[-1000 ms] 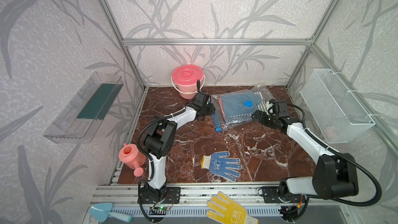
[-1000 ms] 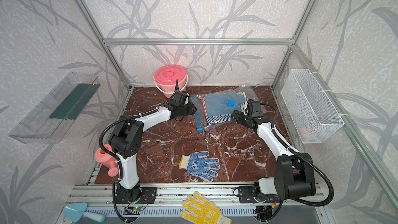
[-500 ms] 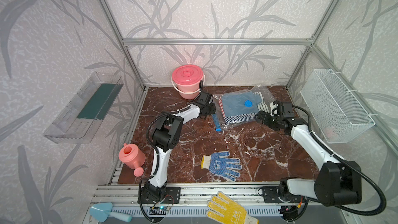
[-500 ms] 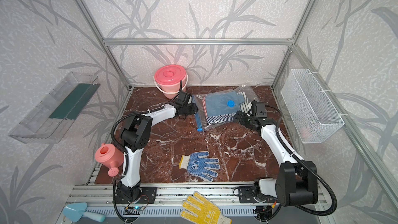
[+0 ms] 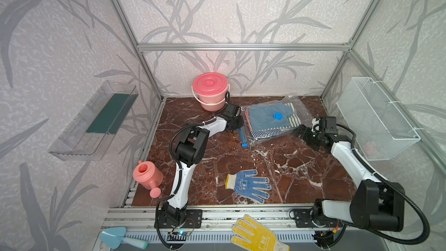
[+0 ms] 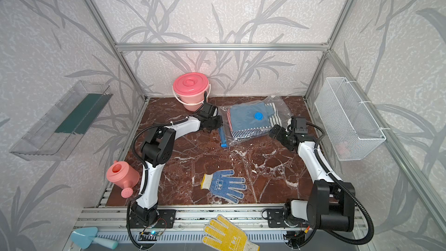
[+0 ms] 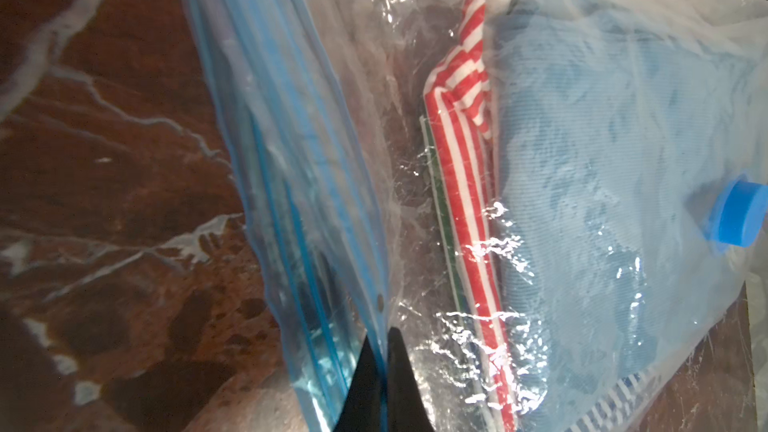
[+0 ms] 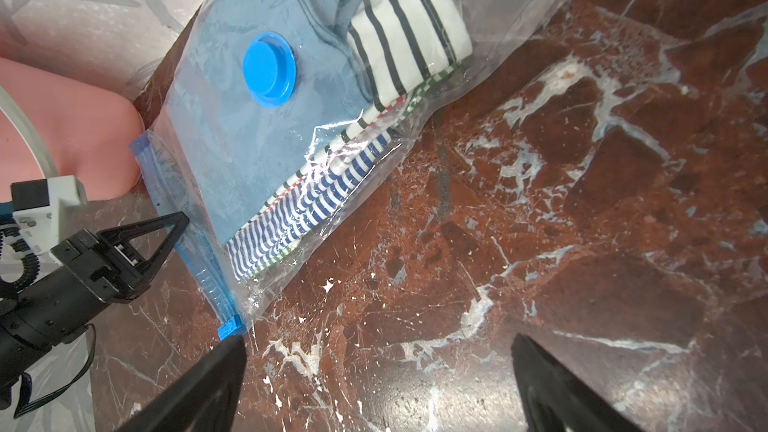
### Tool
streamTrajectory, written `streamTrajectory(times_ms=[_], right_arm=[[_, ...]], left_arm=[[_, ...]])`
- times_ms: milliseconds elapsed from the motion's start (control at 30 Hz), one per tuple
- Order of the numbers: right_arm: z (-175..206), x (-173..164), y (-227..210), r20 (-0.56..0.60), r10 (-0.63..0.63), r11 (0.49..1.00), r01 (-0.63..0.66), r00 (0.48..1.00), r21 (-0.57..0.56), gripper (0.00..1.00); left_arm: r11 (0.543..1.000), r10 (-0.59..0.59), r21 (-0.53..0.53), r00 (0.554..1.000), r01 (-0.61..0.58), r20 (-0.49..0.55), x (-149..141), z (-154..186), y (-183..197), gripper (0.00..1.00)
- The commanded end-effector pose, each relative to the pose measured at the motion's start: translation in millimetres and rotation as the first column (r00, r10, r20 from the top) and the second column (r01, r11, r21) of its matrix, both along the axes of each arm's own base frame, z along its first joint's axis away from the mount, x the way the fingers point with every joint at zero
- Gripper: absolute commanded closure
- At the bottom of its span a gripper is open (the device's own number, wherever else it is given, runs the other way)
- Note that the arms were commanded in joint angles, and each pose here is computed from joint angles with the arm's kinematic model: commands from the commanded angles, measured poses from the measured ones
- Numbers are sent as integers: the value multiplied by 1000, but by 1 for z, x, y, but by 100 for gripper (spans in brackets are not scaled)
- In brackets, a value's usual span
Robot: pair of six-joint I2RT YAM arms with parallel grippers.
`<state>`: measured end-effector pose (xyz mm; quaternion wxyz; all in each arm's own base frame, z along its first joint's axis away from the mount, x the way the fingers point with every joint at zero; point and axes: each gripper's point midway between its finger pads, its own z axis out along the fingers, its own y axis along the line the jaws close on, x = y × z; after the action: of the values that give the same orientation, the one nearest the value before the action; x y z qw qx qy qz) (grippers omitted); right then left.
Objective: Take the tank top out of the vacuum bag
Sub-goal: Open the vacuum bag at the center of the board.
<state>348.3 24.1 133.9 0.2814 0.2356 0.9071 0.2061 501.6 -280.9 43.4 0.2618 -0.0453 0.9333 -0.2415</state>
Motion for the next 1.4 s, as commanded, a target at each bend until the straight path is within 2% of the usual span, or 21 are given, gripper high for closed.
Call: streamTrajectory(times_ms=[0,267,367,467,567,667,733,767,833,900,1000,1067,1133,1233,1367], right_arm=[[-9,-3,-4,-30,-26,1000,26,999,-7,1],[-25,2,-6,-72,-28,999,25,997,-41,8],[-26,3,-5,-79,-10,995,2,997,-102,8],[-27,9,0,-78,1,996,-9,997,-94,8],[-21,18,13,-68,56,990,-64,996,-125,9],[-13,25,38,-57,151,961,-160,987,-227,9],[-9,29,65,-34,241,937,-242,970,-252,9],[-9,30,76,-23,275,929,-272,961,-251,9],[-10,31,99,2,337,911,-326,941,-252,10],[-12,30,121,10,393,889,-377,920,-261,11],[-17,27,148,-7,463,850,-446,887,-280,18],[-21,26,167,-27,510,817,-494,860,-297,24],[-23,25,190,-34,564,778,-545,825,-311,30],[-30,25,223,-39,630,724,-605,776,-330,31],[-34,25,265,-35,695,672,-667,718,-321,31]], left_arm=[[1000,-23,9,1000,23,8,-13,11,4,100],[998,-30,52,1000,30,-4,-49,8,26,100],[998,-25,58,1000,26,-15,-63,5,34,100],[996,-22,80,1000,23,-21,-72,3,41,100],[995,-16,101,999,19,-32,-78,1,47,100],[994,-21,109,999,26,-41,-83,5,49,100],[993,-13,115,999,17,-35,-85,14,52,100],[993,3,119,1000,0,-22,-85,21,56,95],[991,41,130,999,-42,10,-87,37,65,74],[987,76,139,997,-80,34,-90,51,75,58],[984,93,145,994,-102,64,-98,67,87,21],[973,154,161,985,-164,72,-105,72,102,14],[963,190,176,978,-203,87,-111,74,116,13],[952,234,178,966,-250,106,-122,75,136,13],[940,314,116,947,-320,67,-134,73,159,11]])
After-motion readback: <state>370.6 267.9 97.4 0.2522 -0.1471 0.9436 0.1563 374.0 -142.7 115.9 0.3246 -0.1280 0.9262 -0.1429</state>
